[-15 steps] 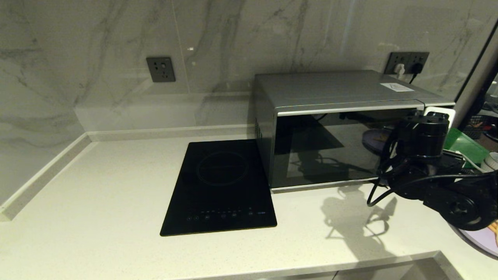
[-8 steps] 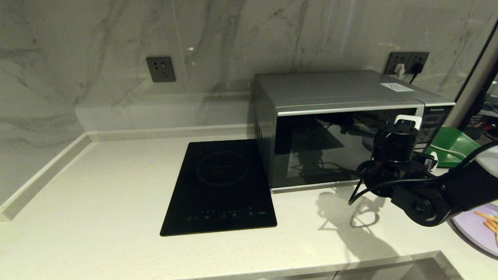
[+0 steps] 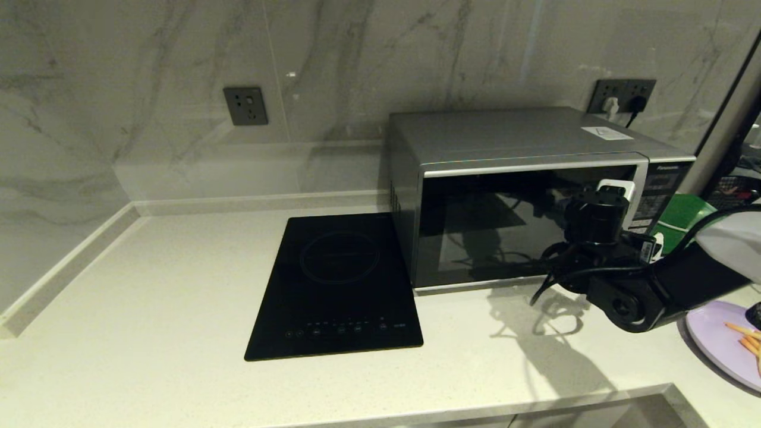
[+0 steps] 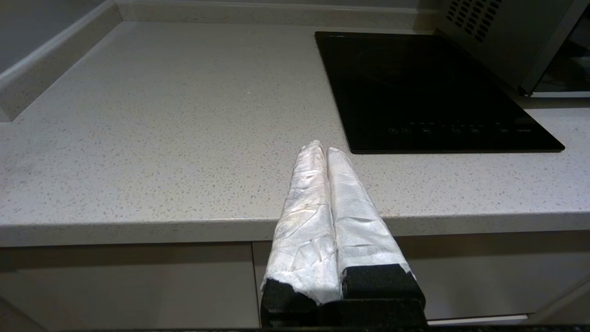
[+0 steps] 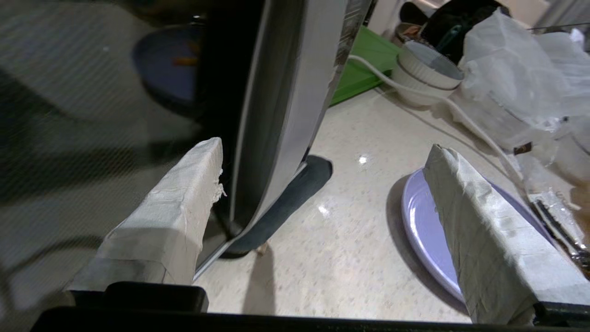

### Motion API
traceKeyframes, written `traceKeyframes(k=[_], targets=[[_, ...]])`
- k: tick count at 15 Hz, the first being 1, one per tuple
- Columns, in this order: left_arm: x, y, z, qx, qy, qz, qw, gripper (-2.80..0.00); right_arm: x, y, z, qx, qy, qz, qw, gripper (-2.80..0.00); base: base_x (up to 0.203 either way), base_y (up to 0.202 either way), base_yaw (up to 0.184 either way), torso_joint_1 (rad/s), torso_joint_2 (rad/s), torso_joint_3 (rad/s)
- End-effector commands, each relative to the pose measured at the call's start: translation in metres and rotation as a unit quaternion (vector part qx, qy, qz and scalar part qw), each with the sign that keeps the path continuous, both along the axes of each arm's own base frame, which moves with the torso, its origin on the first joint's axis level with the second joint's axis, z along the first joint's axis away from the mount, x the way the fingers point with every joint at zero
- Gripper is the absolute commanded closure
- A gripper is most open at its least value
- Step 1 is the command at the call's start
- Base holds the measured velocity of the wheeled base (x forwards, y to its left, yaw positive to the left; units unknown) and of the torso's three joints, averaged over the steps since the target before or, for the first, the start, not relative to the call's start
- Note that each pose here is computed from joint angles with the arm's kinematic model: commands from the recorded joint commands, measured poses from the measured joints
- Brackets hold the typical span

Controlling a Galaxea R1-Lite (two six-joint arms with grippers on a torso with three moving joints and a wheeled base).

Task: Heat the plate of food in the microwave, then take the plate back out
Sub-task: Open the microwave oven

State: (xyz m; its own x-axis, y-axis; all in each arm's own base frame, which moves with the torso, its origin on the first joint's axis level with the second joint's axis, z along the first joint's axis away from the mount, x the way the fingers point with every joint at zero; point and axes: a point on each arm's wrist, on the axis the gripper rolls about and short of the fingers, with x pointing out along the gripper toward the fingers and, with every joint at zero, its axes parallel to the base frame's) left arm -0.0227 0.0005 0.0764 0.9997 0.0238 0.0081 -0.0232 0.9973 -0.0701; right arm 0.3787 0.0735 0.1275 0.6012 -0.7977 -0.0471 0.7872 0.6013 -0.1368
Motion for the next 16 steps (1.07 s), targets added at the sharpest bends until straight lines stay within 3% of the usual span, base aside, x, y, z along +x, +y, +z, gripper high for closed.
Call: traceKeyframes(k=[1, 8, 9, 10, 16], targets=[[0.0, 0.0, 0.0, 0.0, 0.0, 0.0, 1.0, 0.0, 0.01, -0.012, -0.002, -0.001, -0.004, -0.019, 1.0, -2.8, 0.0, 0.0, 0.0, 0.0, 0.0, 0.0], [0.0, 0.0, 0.0, 0.0, 0.0, 0.0, 1.0, 0.0, 0.017, -0.029, -0.003, -0.003, -0.001, -0.038, 0.999, -2.8, 0.0, 0.0, 0.0, 0.0, 0.0, 0.0], [0.0, 0.0, 0.0, 0.0, 0.0, 0.0, 1.0, 0.0, 0.018, -0.029, -0.003, -0.003, -0.002, -0.038, 0.999, -1.13, 0.0, 0.0, 0.0, 0.0, 0.0, 0.0], [0.0, 0.0, 0.0, 0.0, 0.0, 0.0, 1.0, 0.0, 0.019, -0.029, -0.005, -0.003, -0.001, -0.038, 0.999, 0.0, 0.0, 0.0, 0.0, 0.0, 0.0, 0.0], [0.0, 0.0, 0.0, 0.0, 0.0, 0.0, 1.0, 0.0, 0.018, -0.028, -0.005, -0.003, -0.005, -0.037, 0.999, 0.0, 0.0, 0.0, 0.0, 0.0, 0.0, 0.0]])
